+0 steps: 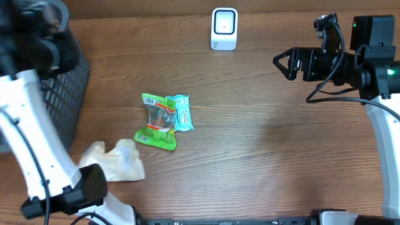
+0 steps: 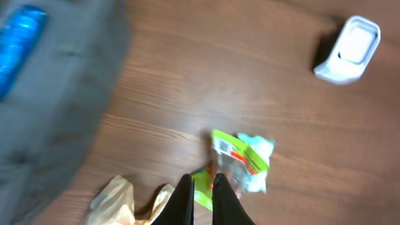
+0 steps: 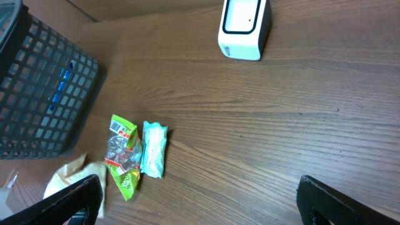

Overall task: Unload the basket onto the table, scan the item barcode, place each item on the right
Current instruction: 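Place the clear dried mushroom bag on the table near the others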

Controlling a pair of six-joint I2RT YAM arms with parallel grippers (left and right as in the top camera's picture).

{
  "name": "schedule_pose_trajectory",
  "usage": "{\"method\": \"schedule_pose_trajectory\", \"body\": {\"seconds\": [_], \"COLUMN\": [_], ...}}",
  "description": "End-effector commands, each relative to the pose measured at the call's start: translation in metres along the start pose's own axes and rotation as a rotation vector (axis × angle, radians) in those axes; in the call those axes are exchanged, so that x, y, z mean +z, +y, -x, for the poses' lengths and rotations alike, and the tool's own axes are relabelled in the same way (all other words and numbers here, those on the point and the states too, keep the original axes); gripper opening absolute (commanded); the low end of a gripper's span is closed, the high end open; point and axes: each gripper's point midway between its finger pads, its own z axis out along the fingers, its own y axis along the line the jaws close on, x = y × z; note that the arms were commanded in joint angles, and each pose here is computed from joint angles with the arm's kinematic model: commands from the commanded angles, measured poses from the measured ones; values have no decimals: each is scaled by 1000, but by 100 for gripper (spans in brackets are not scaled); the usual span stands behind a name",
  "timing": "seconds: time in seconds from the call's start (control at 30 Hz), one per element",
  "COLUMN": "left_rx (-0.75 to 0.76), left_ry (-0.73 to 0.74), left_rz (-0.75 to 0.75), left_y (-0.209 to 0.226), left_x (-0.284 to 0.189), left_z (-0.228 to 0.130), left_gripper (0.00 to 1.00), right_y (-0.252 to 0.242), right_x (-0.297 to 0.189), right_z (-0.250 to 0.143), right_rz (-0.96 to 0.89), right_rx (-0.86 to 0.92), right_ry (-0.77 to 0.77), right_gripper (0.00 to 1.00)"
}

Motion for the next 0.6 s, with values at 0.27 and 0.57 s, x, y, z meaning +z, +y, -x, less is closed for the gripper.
{"method": "schedule_pose_trajectory", "body": {"seconds": [0.27,0.57], "left_rx": [57,-38], "left_ry": [36,-229], "left_rz": [90,353], "left_y": [-22,92], "left_x": [24,-15], "left_z": [-11,50], "left_gripper": [43,89], "right_y": [8,8], "right_x": [-6,-6], "right_z": [6,7], "right_rz": [16,15], "right_rx": [-17,-18], "right_ry": [-18,-18], "right_gripper": [100,100]}}
